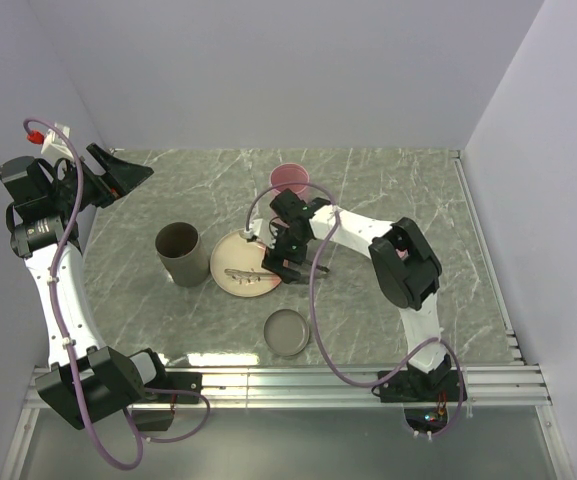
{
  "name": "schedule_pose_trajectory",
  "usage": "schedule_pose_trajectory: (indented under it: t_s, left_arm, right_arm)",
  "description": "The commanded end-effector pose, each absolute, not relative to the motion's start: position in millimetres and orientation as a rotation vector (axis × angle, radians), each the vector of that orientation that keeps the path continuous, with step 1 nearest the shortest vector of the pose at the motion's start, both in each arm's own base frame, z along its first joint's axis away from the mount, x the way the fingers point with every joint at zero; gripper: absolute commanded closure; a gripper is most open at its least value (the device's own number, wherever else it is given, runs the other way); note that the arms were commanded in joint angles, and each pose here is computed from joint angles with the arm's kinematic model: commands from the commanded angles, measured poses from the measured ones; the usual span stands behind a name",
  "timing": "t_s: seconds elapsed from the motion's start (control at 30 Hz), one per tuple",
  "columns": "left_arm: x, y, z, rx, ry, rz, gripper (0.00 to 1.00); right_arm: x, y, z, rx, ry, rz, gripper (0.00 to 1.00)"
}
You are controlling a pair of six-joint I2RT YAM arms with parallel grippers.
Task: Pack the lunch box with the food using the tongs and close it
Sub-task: Place the clamp at the center of the board, then pick up the box lid from the center of the board.
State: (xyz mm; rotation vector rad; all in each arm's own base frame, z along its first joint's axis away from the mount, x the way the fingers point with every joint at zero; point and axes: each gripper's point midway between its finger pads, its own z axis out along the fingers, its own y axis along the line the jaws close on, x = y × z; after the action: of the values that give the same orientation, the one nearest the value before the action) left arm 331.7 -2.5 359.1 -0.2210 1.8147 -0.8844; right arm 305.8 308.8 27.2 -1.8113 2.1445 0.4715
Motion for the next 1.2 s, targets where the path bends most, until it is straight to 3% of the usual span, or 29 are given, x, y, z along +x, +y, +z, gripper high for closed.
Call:
schedule_pose_trajectory:
  t_s: [0.0, 0.33, 0.63, 0.93, 1.17]
  left_arm:
    - [325, -4, 378, -0.154, 1.768, -0.845, 0.01]
    - [323, -5, 380, -0.139, 1.766, -0.826, 0.01]
    - [315, -13, 380, -0.088, 1.764, -0.858, 0.01]
    - [306, -25, 377, -0.01, 1.74, -0.921, 0.01]
    - [299, -32, 374, 0.051, 1.743, -0.943, 0.01]
  right_arm:
    - [312, 323, 72, -1.761, 2.024, 0.468, 0.02]
    - [314, 331, 156, -1.624, 1.898, 0.506, 0.0]
    - [248, 288, 226, -1.612, 1.718, 0.555, 0.0]
    - [165, 251, 170, -1.913, 1.5, 0.493, 0.06]
    - [127, 280, 118, -2.192, 1.24, 0.381, 0.12]
